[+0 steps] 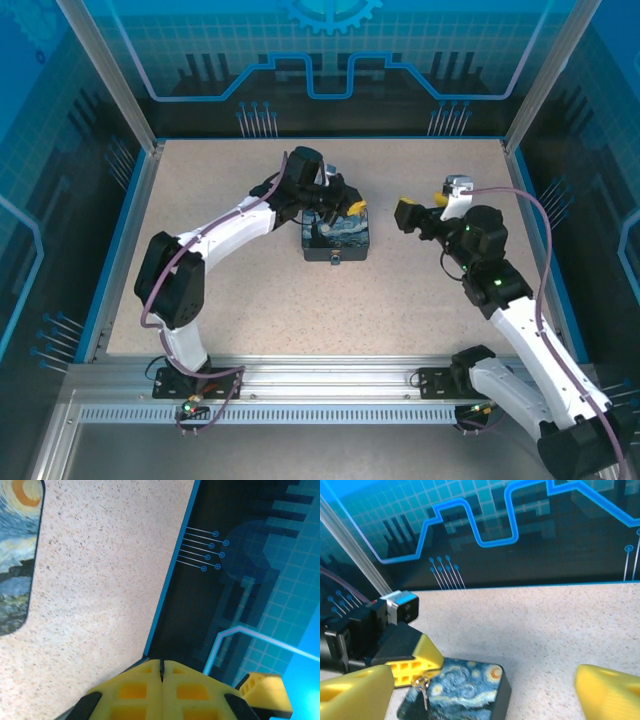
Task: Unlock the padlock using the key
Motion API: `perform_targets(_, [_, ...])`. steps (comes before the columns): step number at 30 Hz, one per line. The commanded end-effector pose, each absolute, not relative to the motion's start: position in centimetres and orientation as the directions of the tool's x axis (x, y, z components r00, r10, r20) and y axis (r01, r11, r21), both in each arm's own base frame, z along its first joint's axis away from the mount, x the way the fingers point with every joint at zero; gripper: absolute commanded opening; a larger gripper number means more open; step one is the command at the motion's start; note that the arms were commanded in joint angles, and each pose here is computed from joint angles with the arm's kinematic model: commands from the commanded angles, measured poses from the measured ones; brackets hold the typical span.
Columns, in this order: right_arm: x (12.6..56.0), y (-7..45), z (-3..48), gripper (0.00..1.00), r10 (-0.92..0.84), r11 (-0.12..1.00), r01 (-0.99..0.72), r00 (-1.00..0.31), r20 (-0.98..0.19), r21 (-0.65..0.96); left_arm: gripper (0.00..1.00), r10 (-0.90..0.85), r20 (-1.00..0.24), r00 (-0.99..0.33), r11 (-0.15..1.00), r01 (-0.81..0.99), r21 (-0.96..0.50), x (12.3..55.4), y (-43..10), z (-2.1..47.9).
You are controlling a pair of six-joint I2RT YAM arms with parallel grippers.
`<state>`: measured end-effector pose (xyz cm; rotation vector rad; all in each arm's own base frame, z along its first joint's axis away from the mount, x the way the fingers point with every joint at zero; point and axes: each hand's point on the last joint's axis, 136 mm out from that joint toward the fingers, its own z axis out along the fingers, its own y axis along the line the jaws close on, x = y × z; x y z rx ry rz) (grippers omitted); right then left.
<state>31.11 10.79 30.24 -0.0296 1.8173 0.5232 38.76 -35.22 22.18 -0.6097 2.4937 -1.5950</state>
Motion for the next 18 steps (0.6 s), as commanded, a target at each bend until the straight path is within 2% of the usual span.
perform_targets(1, [30.3, 11.0, 28.5, 1.00, 0.350, 0.828, -0.234, -0.494, -0.796, 0.510, 0.00, -0.386, -0.094, -0.918, 0.372, -0.062, -0.926, 39.2, -34.8, 25.2])
perform_targets(5, [30.9, 11.2, 28.2, 1.00, 0.439, 0.746, -0.196, -0.575, -0.691, 0.637, 0.00, -0.391, -0.220, -0.894, 0.398, 0.051, -0.916, 39.4, -34.2, 26.1])
perform_targets(10, [31.8, 13.1, 27.1, 1.00, 0.519, 0.591, -0.165, -0.672, -0.529, 0.790, 0.00, -0.408, -0.375, -0.832, 0.449, 0.175, -0.876, 39.5, -33.4, 27.3])
perform_targets(18, [33.6, 15.0, 25.9, 0.96, 0.579, 0.424, -0.145, -0.716, -0.390, 0.894, 0.00, -0.506, -0.428, -0.749, 0.471, 0.175, -0.865, 40.3, -32.6, 26.1])
